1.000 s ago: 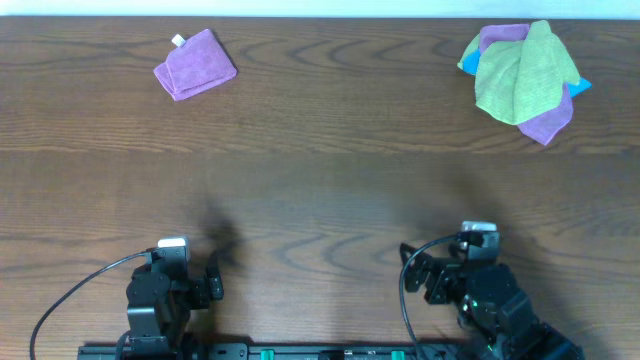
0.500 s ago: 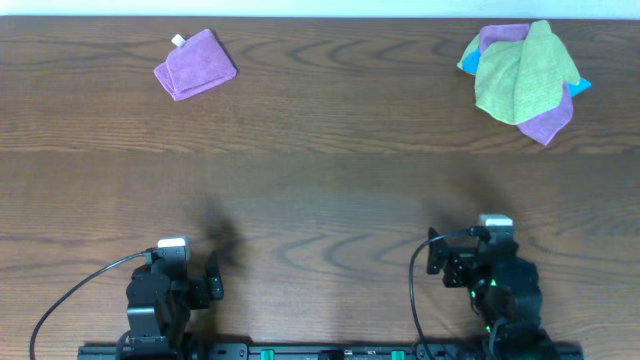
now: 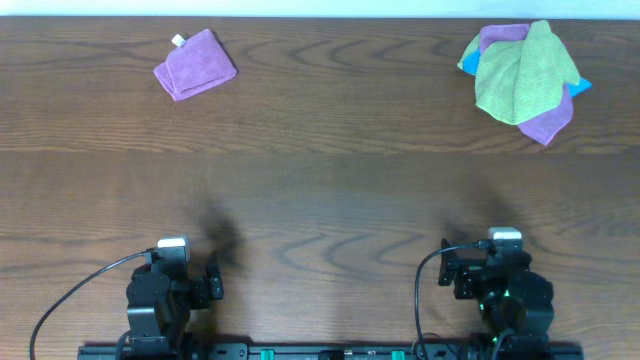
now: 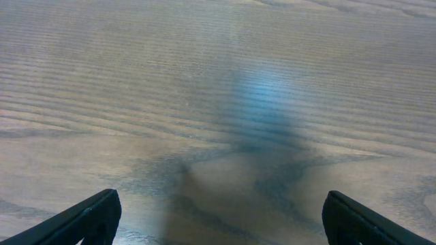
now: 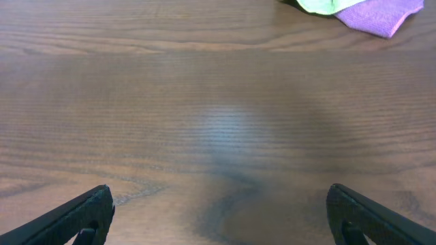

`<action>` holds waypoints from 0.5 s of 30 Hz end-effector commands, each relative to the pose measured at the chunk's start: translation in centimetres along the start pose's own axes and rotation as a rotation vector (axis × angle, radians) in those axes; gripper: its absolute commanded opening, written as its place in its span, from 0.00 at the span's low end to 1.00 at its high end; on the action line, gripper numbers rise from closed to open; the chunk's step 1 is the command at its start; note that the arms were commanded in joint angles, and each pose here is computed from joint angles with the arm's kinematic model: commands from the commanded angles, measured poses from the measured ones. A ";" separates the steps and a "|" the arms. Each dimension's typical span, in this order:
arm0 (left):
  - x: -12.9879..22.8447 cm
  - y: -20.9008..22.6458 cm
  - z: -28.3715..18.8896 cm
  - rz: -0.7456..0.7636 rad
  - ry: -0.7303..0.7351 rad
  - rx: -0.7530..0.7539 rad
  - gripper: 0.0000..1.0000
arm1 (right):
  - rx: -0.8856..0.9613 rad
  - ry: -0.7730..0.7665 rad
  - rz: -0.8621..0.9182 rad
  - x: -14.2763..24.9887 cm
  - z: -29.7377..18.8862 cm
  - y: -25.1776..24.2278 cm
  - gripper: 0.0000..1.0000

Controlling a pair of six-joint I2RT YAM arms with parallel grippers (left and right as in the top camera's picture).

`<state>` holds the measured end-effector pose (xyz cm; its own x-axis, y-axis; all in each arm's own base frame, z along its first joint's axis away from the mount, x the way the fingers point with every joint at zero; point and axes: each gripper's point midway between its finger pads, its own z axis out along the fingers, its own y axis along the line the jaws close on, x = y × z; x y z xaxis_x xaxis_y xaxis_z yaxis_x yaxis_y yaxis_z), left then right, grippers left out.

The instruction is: Fold the cloth

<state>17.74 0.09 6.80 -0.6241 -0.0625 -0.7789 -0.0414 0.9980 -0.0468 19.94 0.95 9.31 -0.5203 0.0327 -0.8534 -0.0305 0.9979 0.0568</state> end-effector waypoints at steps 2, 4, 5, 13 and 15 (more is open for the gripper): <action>1.3 0.2 0.5 -0.003 0.036 -0.012 0.95 | -0.009 0.012 -0.033 1.0 0.4 0.1 0.99; 1.3 0.2 0.5 -0.003 0.036 -0.012 0.95 | -0.010 0.011 -0.037 1.0 0.4 0.1 0.99; 1.3 0.2 0.5 -0.003 0.036 -0.012 0.96 | -0.009 0.011 -0.040 1.0 0.4 0.1 0.99; 1.3 0.2 0.5 -0.003 0.036 -0.012 0.95 | -0.011 0.024 -0.045 1.4 0.4 0.1 0.99; 1.3 0.2 0.5 -0.003 0.036 -0.012 0.95 | -0.011 0.022 -0.045 1.3 0.4 0.1 0.99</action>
<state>17.74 0.09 6.80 -0.6241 -0.0625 -0.7789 -0.0414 0.9980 -0.0468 19.64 1.00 8.34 -0.5350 0.0030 -0.8448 -0.0482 0.9983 0.0341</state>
